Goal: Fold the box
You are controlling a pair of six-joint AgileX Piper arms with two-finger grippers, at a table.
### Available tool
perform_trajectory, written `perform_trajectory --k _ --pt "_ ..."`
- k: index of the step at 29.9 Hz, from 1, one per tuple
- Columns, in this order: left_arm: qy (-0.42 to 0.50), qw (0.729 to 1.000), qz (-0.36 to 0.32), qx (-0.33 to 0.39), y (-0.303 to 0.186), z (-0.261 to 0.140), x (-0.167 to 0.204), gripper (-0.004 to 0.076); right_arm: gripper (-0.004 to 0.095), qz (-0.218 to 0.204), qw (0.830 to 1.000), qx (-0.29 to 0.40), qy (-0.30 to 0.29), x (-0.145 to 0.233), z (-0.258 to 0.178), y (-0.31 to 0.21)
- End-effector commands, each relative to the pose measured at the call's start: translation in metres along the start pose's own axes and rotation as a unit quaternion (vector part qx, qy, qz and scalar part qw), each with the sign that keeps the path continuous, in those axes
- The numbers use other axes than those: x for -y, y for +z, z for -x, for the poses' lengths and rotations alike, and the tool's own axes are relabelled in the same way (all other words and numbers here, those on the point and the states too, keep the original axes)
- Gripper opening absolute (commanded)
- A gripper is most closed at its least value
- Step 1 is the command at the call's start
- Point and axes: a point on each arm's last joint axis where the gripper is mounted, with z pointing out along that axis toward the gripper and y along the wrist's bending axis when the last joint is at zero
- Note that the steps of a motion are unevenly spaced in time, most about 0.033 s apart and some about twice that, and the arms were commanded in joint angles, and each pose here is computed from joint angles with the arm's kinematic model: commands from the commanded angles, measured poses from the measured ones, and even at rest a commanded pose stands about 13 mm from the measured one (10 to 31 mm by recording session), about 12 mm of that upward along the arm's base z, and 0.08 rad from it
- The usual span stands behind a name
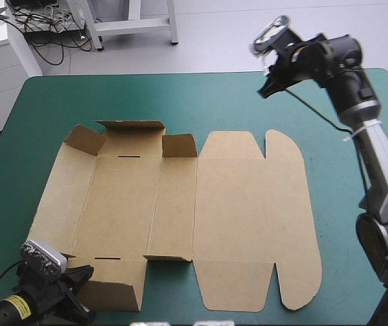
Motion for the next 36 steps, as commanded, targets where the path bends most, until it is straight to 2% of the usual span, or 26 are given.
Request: perform_trajectory --k 1,4,10,15,18,22,24,29,33,36 --pt "-0.009 0.999 -0.005 0.035 -0.005 0.012 0.002 -0.0010 0.0260 -0.078 0.993 0.038 0.076 0.044 -0.012 -0.068" --pt "-0.009 0.999 -0.005 0.035 -0.005 0.012 0.002 -0.0010 -0.0014 -0.108 0.987 0.014 0.121 0.065 -0.039 -0.094" --pt "-0.010 0.999 -0.002 0.035 -0.005 0.011 0.001 -0.0010 -0.0020 -0.141 0.965 -0.046 0.216 0.085 -0.099 -0.132" --pt "-0.010 0.999 0.000 0.035 -0.005 0.012 0.001 -0.0010 -0.0020 -0.145 0.946 -0.076 0.280 0.071 -0.137 -0.164" --pt "-0.005 0.999 0.008 0.042 -0.005 0.013 -0.001 -0.0010 -0.0020 -0.134 0.933 -0.094 0.320 0.051 -0.157 -0.172" --pt "-0.003 0.999 0.026 0.045 -0.005 0.013 -0.004 -0.0010 -0.0020 -0.073 0.921 -0.102 0.370 0.007 -0.177 -0.177" --pt "-0.008 0.998 0.034 0.044 -0.005 0.013 -0.005 -0.0010 -0.0020 -0.060 0.918 -0.092 0.380 -0.013 -0.184 -0.183" --pt "0.013 0.997 0.064 0.033 -0.004 0.019 -0.011 -0.0010 -0.0020 -0.068 0.914 -0.101 0.387 -0.054 -0.210 -0.196" --pt "0.012 0.998 0.065 0.021 -0.003 0.042 -0.012 -0.0010 -0.0020 -0.086 0.905 -0.113 0.400 -0.080 -0.232 -0.201" --pt "-0.006 0.998 0.065 0.017 -0.001 0.065 -0.012 -0.0010 -0.0020 -0.082 0.904 -0.119 0.402 -0.094 -0.243 -0.200"
